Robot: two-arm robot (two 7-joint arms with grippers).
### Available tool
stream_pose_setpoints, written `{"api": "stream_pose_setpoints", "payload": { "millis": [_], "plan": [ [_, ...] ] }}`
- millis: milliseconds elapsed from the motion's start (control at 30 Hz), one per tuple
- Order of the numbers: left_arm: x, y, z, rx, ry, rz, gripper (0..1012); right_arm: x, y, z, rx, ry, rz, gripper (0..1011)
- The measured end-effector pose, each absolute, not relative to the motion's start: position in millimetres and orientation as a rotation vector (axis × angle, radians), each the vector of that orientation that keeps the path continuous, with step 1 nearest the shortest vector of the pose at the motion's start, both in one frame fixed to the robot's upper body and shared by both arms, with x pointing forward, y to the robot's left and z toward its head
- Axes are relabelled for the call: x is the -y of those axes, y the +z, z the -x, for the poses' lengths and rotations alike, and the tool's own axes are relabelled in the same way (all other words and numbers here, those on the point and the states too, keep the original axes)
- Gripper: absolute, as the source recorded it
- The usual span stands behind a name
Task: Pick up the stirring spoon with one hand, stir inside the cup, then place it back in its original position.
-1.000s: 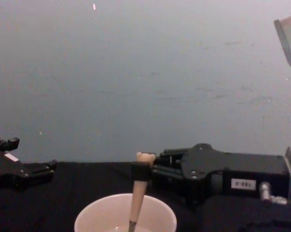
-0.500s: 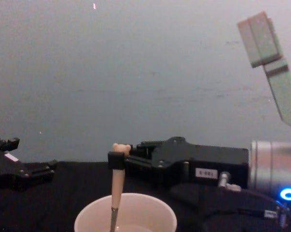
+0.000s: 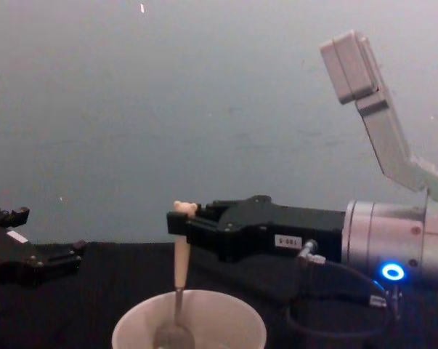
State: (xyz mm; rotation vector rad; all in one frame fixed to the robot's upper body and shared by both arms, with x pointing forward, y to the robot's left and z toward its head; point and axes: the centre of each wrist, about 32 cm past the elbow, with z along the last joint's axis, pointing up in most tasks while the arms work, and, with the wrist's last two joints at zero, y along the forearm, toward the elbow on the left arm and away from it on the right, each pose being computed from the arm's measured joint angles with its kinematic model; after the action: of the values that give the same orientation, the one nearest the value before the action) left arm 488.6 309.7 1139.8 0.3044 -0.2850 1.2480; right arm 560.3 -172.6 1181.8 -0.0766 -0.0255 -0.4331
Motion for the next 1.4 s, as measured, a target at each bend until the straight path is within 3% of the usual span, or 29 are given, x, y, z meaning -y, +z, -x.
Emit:
{"api": "stream_pose_setpoints", "payload": {
  "millis": [400,867,1400],
  "plan": [
    [-310,1140,-489,0.285,1.248,-0.305,1001,191,1185,-565,0.049,-0.473,0.085,214],
    [-310,1140,-489,0.285,1.248,-0.304,1001,214,1187,-536,0.028,-0.375,0.118,214],
    [-310,1140,-489,0.285,1.248,-0.304,1001,199,1188,-530,-0.019,-0.319,0.112,214]
  ]
}}
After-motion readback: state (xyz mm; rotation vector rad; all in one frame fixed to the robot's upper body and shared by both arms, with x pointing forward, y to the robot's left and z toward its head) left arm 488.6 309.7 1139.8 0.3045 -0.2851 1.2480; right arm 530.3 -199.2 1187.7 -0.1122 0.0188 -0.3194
